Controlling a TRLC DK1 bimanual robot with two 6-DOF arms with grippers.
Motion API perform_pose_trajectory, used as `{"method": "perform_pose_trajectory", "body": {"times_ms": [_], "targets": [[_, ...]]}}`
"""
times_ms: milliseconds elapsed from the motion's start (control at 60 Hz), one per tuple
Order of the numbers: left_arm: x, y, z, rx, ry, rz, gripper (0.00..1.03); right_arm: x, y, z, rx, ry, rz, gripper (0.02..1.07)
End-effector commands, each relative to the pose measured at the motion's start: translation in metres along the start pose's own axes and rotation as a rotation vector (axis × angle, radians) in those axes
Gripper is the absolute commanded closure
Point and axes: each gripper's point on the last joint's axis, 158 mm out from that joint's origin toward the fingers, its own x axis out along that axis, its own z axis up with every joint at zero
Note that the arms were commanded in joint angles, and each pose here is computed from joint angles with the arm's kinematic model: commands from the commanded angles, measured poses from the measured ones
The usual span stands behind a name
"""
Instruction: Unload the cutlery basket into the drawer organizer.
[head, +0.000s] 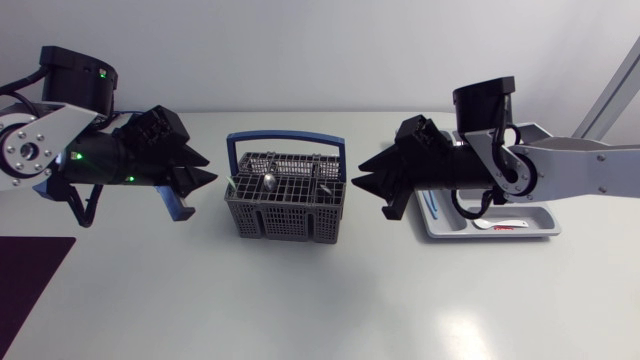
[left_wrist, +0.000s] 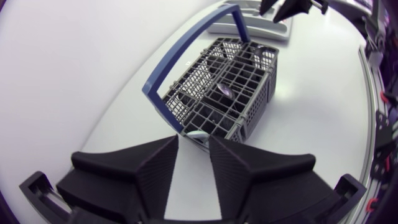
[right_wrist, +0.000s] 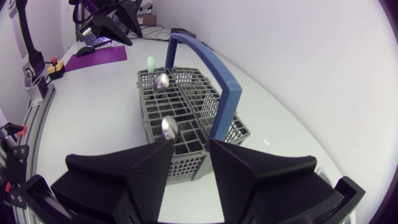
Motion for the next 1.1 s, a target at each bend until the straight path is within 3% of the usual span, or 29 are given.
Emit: {"method": "perform_pose_trajectory", "body": {"times_ms": [0, 200, 250, 300, 517, 633, 850, 1083], "targets": [[0.004, -0.016, -0.007, 0.235, 0.026, -0.025, 0.25, 0.0, 0.011, -0.023, 0.014, 0.05, 0.02, 0.4], [0.016, -0.012, 0.002, 0.563, 0.049, -0.047, 0.25, -0.002, 0.019, -0.034, 0.022, 0.067, 0.03, 0.38], [0.018, -0.006, 0.003, 0.606, 0.06, -0.048, 0.24, -0.003, 0.021, -0.038, 0.021, 0.073, 0.034, 0.38], [0.02, -0.001, 0.004, 0.631, 0.074, -0.06, 0.15, -0.004, 0.023, -0.04, 0.02, 0.076, 0.037, 0.37], [0.024, 0.016, 0.005, 0.814, 0.102, -0.086, 0.15, -0.007, 0.03, -0.044, 0.023, 0.078, 0.045, 0.36], [0.028, 0.013, -0.002, 0.922, 0.112, -0.129, 0.22, -0.01, 0.031, -0.042, 0.027, 0.076, 0.046, 0.35], [0.035, 0.005, -0.003, 0.959, 0.105, -0.155, 0.27, -0.01, 0.031, -0.036, 0.027, 0.07, 0.052, 0.35], [0.054, -0.002, -0.014, 1.009, 0.103, -0.181, 0.54, -0.008, 0.034, -0.035, 0.039, 0.069, 0.06, 0.35]]}}
